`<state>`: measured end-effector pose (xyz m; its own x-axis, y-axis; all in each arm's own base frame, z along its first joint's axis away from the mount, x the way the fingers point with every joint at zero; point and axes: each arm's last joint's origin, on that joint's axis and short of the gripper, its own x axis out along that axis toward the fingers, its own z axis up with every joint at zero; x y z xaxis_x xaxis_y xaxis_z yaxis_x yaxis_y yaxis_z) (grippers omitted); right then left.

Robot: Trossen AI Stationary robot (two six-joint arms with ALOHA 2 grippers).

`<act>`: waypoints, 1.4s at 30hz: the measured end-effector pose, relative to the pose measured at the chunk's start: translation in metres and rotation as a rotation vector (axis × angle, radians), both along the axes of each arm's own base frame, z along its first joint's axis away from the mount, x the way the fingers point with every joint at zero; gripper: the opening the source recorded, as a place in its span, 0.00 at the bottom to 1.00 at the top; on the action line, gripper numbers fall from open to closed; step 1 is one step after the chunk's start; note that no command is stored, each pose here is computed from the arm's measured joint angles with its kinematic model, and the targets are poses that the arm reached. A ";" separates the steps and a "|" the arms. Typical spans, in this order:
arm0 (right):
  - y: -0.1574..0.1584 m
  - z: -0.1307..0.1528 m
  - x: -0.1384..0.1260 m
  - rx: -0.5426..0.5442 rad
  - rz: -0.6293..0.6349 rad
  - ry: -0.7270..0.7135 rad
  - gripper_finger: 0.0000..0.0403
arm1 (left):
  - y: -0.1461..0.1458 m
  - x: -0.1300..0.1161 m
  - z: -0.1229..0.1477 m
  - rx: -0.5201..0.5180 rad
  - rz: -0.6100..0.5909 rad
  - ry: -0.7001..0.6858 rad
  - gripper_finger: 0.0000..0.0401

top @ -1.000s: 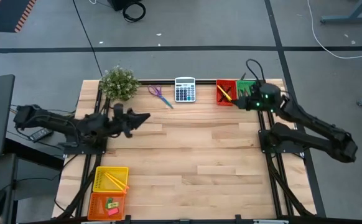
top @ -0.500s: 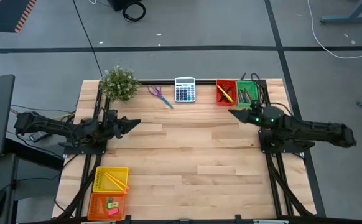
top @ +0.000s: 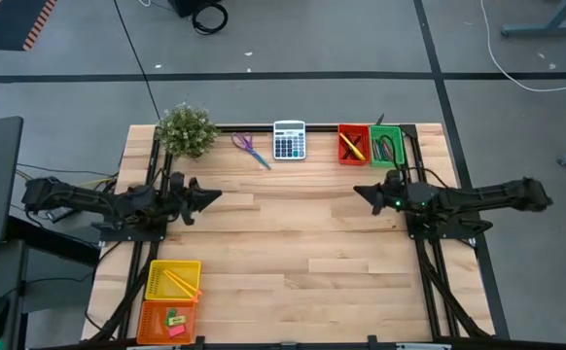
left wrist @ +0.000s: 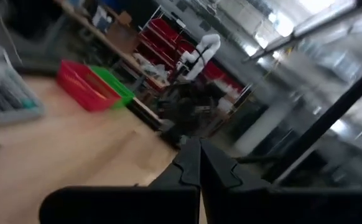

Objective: Sort crayons/erasers/pens/pencils in bins
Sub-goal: Return to Home Position

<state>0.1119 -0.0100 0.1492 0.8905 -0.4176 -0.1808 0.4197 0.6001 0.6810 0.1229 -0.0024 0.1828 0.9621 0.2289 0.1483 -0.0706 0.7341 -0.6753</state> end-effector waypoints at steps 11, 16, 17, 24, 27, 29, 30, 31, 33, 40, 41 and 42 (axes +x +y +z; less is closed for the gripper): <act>0.001 0.001 0.002 -0.485 0.233 0.189 0.02 | 0.015 0.000 -0.011 0.381 0.169 0.227 0.08; 0.001 0.003 0.002 -0.598 0.238 0.235 0.03 | 0.017 0.000 -0.011 0.412 0.184 0.242 0.10; 0.000 0.003 0.002 -0.613 0.240 0.248 0.03 | 0.016 0.000 -0.011 0.415 0.181 0.242 0.10; -0.001 -0.002 0.001 -0.657 0.255 0.319 0.03 | 0.017 0.000 -0.011 0.459 0.188 0.256 0.08; -0.001 -0.002 0.001 -0.649 0.253 0.316 0.03 | 0.017 0.000 -0.011 0.458 0.188 0.256 0.07; -0.001 -0.002 0.001 -0.649 0.253 0.316 0.03 | 0.017 0.000 -0.011 0.457 0.188 0.256 0.07; -0.001 -0.002 0.001 -0.649 0.253 0.316 0.03 | 0.017 0.000 -0.011 0.458 0.188 0.256 0.07; -0.001 -0.002 0.001 -0.649 0.253 0.316 0.03 | 0.017 0.000 -0.011 0.458 0.188 0.256 0.07; -0.001 -0.002 0.001 -0.648 0.253 0.316 0.03 | 0.017 0.000 -0.011 0.457 0.188 0.256 0.08; -0.001 -0.002 0.001 -0.647 0.253 0.315 0.03 | 0.017 0.000 -0.011 0.458 0.188 0.256 0.10; -0.001 -0.002 0.001 -0.647 0.253 0.315 0.03 | 0.017 0.000 -0.011 0.458 0.188 0.256 0.10; -0.001 -0.002 0.001 -0.647 0.253 0.315 0.03 | 0.017 0.000 -0.011 0.457 0.188 0.256 0.10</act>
<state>0.1125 -0.0107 0.1475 0.9198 -0.3170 -0.2310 0.3328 0.9425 0.0318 0.1231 0.0142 0.1716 0.9291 0.3677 0.0397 -0.3490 0.9072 -0.2348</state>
